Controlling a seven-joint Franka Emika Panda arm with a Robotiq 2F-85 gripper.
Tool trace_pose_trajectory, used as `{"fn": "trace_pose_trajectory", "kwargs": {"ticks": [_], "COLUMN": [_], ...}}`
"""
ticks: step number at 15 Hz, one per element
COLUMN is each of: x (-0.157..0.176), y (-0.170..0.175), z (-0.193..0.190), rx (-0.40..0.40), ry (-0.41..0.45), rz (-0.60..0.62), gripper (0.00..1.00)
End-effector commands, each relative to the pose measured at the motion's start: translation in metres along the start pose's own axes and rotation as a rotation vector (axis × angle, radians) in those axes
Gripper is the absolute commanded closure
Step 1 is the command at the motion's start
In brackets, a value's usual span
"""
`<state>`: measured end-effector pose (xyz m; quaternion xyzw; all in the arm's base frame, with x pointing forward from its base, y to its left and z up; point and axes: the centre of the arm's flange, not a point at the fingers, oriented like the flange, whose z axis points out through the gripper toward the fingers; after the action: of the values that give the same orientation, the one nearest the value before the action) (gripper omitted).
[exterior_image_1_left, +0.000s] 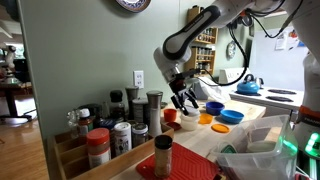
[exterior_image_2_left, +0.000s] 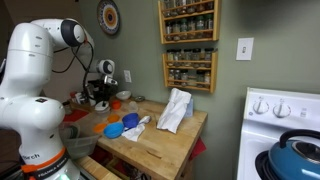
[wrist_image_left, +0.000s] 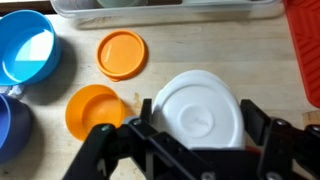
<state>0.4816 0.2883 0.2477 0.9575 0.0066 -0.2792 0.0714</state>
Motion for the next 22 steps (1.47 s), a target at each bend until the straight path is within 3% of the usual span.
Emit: {"fn": "trace_pose_trajectory", "kwargs": {"ticks": [1,13,17,22], "x": [0.0075,0.0087,0.0066,0.0048], "y": [-0.0003,0.0002,0.0008,0.0010], "z": [-0.0006,0.0020,-0.0001,-0.0015], "rx": [-0.020,-0.025,-0.027,-0.029], "ry": [-0.005,-0.016,-0.013,-0.016], "rz": [-0.005,-0.004,0.000,0.000], "gripper": [0.39,0.31,0.21,0.19]}}
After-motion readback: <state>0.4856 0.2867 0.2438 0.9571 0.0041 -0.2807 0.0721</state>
